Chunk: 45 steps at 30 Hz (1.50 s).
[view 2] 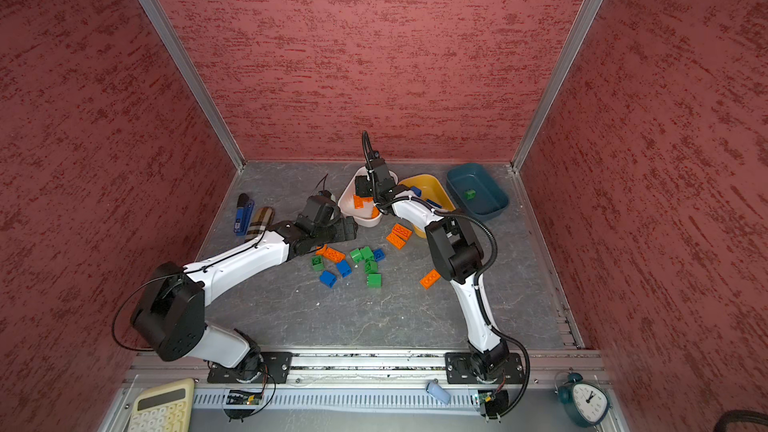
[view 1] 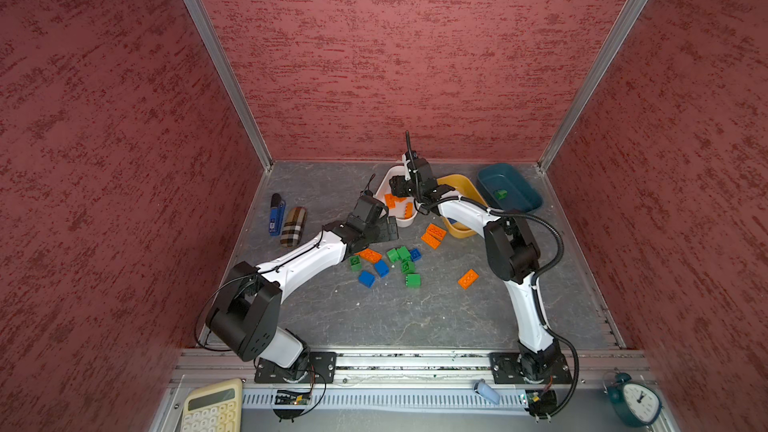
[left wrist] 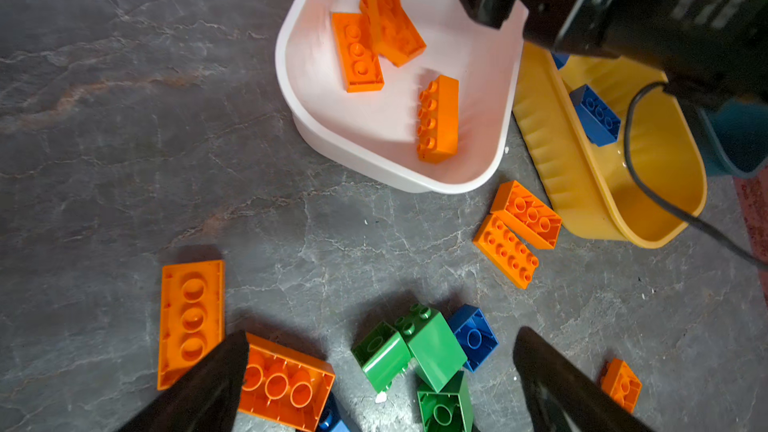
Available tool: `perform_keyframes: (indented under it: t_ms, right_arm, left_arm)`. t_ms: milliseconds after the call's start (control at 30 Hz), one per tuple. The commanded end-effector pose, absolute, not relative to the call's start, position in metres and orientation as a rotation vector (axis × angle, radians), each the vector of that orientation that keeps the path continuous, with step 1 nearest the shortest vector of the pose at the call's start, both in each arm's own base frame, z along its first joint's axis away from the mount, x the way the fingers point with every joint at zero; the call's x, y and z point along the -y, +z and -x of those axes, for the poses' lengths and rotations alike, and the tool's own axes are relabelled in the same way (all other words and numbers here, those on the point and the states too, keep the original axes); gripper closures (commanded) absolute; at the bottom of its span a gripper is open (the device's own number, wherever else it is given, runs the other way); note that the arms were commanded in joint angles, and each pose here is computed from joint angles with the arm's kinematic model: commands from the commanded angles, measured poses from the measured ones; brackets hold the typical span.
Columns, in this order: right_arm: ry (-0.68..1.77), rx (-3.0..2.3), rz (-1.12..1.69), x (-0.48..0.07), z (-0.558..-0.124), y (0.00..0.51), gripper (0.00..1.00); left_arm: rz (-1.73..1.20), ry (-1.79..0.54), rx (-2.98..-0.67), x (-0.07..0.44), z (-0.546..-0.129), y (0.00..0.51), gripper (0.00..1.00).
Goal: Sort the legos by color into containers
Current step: 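Carry the orange brick over the white tub with the right gripper, then release the orange brick into the white tub and return right gripper to pile, then grasp a green brick from the pile with the right gripper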
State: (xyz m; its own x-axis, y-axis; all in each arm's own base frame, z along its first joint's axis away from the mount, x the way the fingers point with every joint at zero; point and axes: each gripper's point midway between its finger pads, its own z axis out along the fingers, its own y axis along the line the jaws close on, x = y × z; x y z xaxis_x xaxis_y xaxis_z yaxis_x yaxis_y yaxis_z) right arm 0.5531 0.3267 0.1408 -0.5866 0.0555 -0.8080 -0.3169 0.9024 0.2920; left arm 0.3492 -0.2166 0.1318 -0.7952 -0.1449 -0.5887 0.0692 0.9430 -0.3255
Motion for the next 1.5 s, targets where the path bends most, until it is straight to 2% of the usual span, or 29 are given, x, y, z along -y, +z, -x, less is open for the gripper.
perform_keyframes:
  t_ms: [0, 100, 133, 167, 200, 333, 433, 667, 867, 1100, 1467]
  right_arm:
    - [0.527, -2.125, 0.264, -0.325, -0.538, 0.166, 0.26]
    - [0.541, -2.102, 0.282, -0.317, -0.520, 0.185, 0.17]
    - [0.534, -2.098, 0.280, -0.311, -0.513, 0.189, 0.12]
    - [0.525, -2.093, 0.271, -0.305, -0.506, 0.194, 0.01]
    - [0.515, -2.087, 0.259, -0.299, -0.500, 0.198, 0.01]
    - [0.475, -2.085, 0.207, -0.270, -0.469, 0.201, 0.01]
    - [0.530, -2.147, 0.304, -0.267, -0.432, 0.182, 0.01]
    - [0.581, -2.415, 0.401, -0.258, -0.346, 0.126, 0.06]
    - [0.625, -2.544, 0.520, -0.270, -0.273, 0.098, 0.07]
    - [0.570, -2.705, 0.369, -0.277, -0.240, 0.072, 0.06]
    - [0.466, -2.817, 0.359, -0.293, -0.233, 0.043, 0.17]
  left_arm:
    - [-0.028, -0.417, -2.484, 0.219, -0.337, 0.129, 0.01]
    - [-0.123, -0.421, -2.523, 0.225, -0.333, 0.119, 0.03]
    - [-0.175, -0.423, -2.540, 0.228, -0.330, 0.116, 0.04]
    - [-0.226, -0.413, -2.557, 0.229, -0.329, 0.112, 0.06]
    - [-0.267, -0.403, -2.569, 0.231, -0.328, 0.109, 0.07]
    - [-0.358, -0.380, -2.599, 0.234, -0.326, 0.102, 0.10]
    - [-0.334, -0.410, -2.603, 0.235, -0.329, 0.102, 0.09]
    - [-0.098, -0.323, -2.599, 0.211, -0.339, 0.107, 0.00]
    - [0.145, -0.307, -2.543, 0.187, -0.339, 0.125, 0.00]
    - [0.359, -0.285, -2.598, 0.168, -0.313, 0.116, 0.01]
    - [0.468, -0.279, -2.642, 0.169, -0.272, 0.096, 0.00]
